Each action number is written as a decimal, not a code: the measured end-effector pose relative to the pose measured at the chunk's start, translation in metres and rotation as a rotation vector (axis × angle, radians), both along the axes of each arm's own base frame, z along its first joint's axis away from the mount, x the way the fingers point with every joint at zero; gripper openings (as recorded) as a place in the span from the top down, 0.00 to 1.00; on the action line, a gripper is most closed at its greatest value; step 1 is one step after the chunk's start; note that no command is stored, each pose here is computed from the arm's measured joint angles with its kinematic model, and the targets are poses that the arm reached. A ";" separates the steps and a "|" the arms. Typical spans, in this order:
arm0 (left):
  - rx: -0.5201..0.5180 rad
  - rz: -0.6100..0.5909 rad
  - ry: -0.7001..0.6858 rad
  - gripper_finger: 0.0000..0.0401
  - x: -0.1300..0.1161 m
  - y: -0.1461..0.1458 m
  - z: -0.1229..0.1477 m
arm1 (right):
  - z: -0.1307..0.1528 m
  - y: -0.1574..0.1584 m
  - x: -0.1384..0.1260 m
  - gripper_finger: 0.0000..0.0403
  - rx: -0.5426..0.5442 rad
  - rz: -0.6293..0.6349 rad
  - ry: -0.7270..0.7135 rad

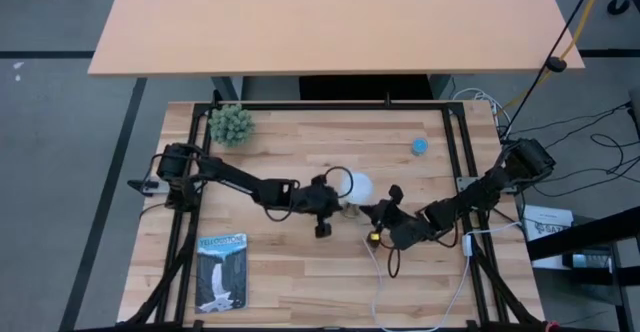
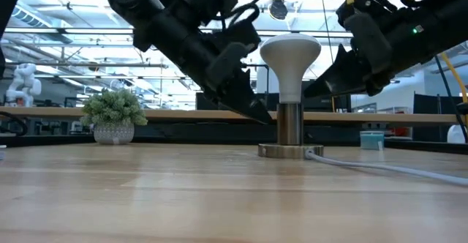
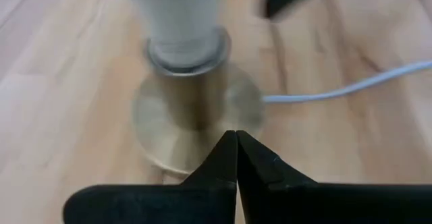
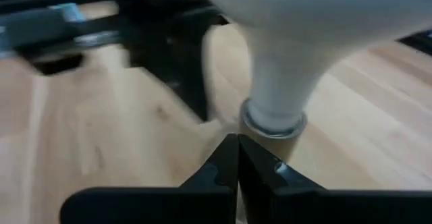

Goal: Screw lightbulb
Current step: Remove the lightbulb from the desk lamp

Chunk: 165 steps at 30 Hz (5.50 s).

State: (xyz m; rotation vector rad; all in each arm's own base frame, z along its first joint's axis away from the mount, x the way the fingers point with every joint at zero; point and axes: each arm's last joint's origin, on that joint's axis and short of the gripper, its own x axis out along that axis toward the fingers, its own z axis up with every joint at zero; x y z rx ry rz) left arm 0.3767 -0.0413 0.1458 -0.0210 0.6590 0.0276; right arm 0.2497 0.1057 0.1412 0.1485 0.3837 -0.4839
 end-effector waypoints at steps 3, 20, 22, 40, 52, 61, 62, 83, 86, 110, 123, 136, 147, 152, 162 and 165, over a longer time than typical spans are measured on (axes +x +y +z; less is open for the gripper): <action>-0.008 0.044 -0.003 1.00 0.001 0.010 0.000 | 0.002 0.003 0.002 1.00 0.032 0.044 -0.017; -0.024 0.051 -0.216 1.00 0.013 0.049 0.018 | 0.007 -0.011 0.011 1.00 -0.040 0.050 -0.015; -0.027 0.040 -0.212 1.00 0.013 0.045 0.018 | 0.006 -0.012 0.011 1.00 -0.046 0.046 -0.006; -0.054 0.022 -0.167 1.00 0.010 0.010 0.015 | 0.002 -0.009 0.005 1.00 -0.070 -0.003 0.027; -0.051 -0.119 -0.109 1.00 0.002 -0.031 0.010 | -0.005 -0.013 -0.002 1.00 -0.057 -0.100 0.055; 0.024 0.078 -0.012 1.00 -0.007 -0.007 0.016 | 0.001 0.001 0.000 1.00 0.032 0.019 0.004; 0.027 0.089 -0.006 1.00 -0.008 -0.003 0.018 | 0.001 0.001 0.000 1.00 0.033 0.026 0.006; 0.037 0.152 0.044 1.00 -0.008 0.032 0.015 | 0.000 0.005 -0.003 1.00 0.018 0.059 0.028; 0.036 0.150 0.044 1.00 -0.008 0.032 0.015 | 0.000 0.005 -0.003 0.99 0.015 0.056 0.028; 0.117 0.092 -0.131 1.00 0.002 0.037 0.030 | 0.011 -0.004 0.010 0.80 -0.007 0.100 -0.046; 0.058 0.003 -0.140 1.00 0.003 0.032 0.030 | 0.009 -0.011 0.012 0.98 -0.057 0.085 -0.010; 0.036 -0.071 -0.085 1.00 -0.003 -0.003 0.025 | 0.003 -0.013 0.005 1.00 -0.089 -0.035 0.027; 0.032 -0.030 0.011 1.00 -0.011 -0.020 0.018 | -0.002 -0.014 0.001 1.00 -0.038 -0.071 0.046; 0.051 0.031 0.038 1.00 -0.013 -0.016 0.016 | -0.004 -0.012 0.001 1.00 -0.003 -0.003 0.075; 0.059 0.058 0.050 1.00 -0.013 -0.010 0.015 | -0.005 -0.007 -0.001 0.90 0.029 0.047 0.092; 0.059 0.064 0.051 1.00 -0.013 -0.007 0.015 | -0.005 -0.005 -0.001 0.82 0.029 0.054 0.092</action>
